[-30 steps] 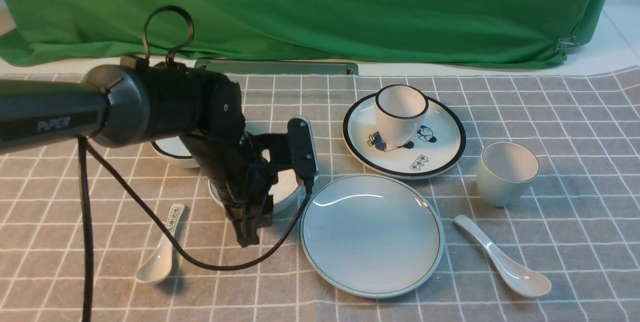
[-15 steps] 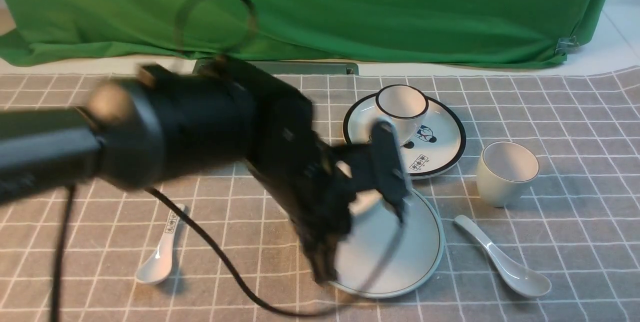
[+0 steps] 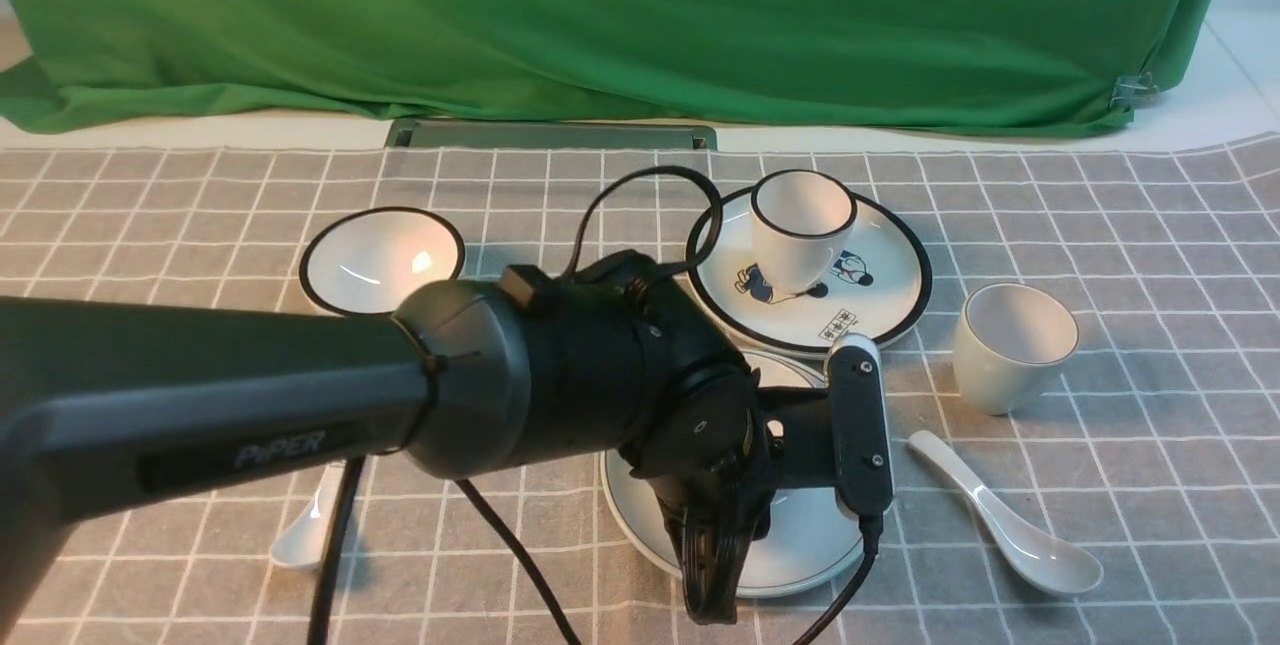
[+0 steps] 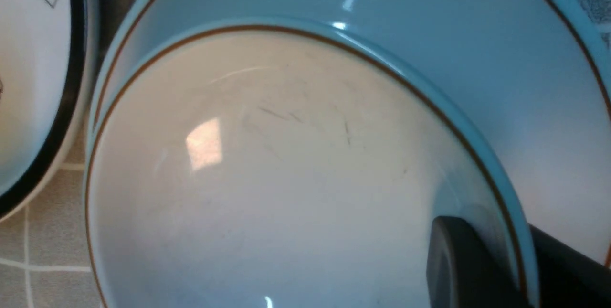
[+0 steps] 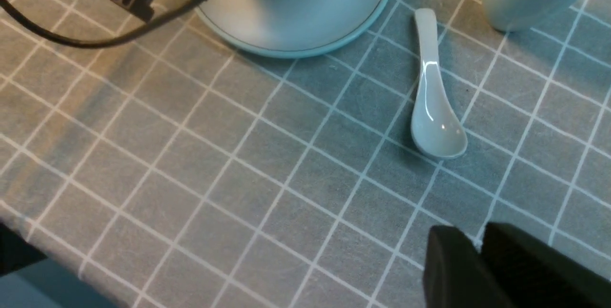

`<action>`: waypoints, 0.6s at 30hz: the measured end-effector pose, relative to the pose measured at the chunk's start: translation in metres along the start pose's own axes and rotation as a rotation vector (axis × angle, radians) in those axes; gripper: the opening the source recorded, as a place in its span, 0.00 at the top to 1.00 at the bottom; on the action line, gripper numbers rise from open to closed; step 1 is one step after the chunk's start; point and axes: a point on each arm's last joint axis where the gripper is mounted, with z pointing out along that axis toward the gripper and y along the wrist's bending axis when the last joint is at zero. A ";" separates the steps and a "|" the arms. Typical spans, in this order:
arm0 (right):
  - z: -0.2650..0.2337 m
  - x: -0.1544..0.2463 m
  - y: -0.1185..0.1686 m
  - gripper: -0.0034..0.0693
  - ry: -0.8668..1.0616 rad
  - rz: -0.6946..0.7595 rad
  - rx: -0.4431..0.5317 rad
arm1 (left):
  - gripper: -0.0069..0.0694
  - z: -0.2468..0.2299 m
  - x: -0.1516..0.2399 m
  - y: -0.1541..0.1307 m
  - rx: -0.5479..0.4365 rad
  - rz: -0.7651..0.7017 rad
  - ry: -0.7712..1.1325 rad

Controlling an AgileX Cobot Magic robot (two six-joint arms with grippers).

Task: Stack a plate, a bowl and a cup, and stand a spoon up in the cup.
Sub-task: Use the left arm to put the blue rice bowl into the blue large plate in the middle

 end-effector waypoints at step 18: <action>0.059 -0.073 -0.016 0.45 0.231 0.042 -0.024 | 0.29 -0.132 -0.001 0.004 -0.090 -0.452 -0.248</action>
